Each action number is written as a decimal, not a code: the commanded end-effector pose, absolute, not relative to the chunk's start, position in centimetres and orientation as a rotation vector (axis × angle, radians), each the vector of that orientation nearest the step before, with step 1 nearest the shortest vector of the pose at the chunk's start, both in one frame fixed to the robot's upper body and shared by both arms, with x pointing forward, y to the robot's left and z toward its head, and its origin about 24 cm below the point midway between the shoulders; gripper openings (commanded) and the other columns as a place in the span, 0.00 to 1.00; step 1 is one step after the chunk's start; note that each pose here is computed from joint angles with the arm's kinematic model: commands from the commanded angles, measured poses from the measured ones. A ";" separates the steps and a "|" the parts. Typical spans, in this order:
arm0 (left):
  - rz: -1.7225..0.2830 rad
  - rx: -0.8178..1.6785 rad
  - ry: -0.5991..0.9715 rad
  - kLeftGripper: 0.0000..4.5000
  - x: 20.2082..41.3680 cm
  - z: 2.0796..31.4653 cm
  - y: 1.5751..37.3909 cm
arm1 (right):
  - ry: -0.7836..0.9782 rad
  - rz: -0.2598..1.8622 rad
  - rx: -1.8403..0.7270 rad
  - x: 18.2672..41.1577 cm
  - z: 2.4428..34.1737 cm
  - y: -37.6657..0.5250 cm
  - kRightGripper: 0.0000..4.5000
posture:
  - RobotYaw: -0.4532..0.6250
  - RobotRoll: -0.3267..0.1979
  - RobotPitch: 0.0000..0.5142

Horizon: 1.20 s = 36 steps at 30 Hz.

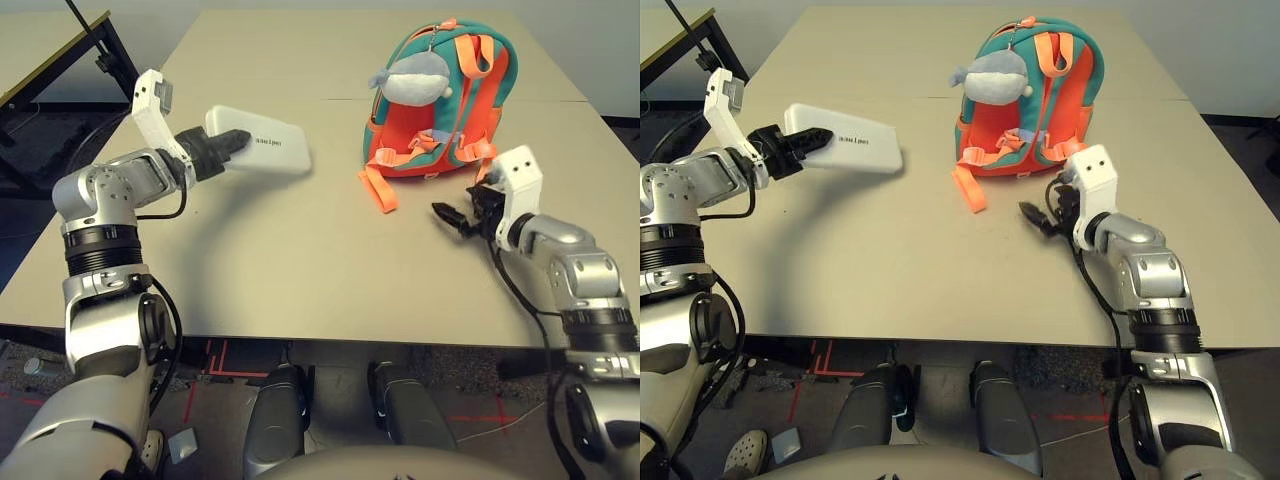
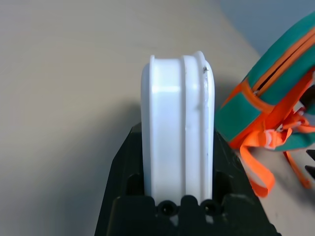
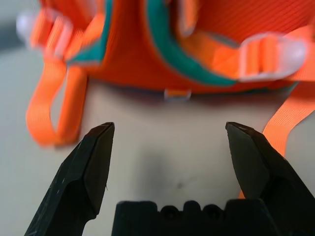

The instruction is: Put the pencil case into the backpack and zip it.

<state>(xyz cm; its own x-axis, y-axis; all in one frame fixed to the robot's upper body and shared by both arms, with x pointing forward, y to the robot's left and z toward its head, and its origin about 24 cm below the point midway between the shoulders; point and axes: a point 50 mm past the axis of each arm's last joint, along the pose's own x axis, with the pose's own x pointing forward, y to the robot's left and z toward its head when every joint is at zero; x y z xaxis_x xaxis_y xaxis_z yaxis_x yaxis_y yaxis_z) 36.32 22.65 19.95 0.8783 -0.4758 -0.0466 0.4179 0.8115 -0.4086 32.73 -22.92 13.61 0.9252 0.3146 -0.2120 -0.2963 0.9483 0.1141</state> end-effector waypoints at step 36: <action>-0.423 -0.350 -0.048 0.29 37.8 19.3 21.0 | -0.051 0.391 0.265 38.9 16.1 -18.2 0.61 | 0.30 0.62 0.21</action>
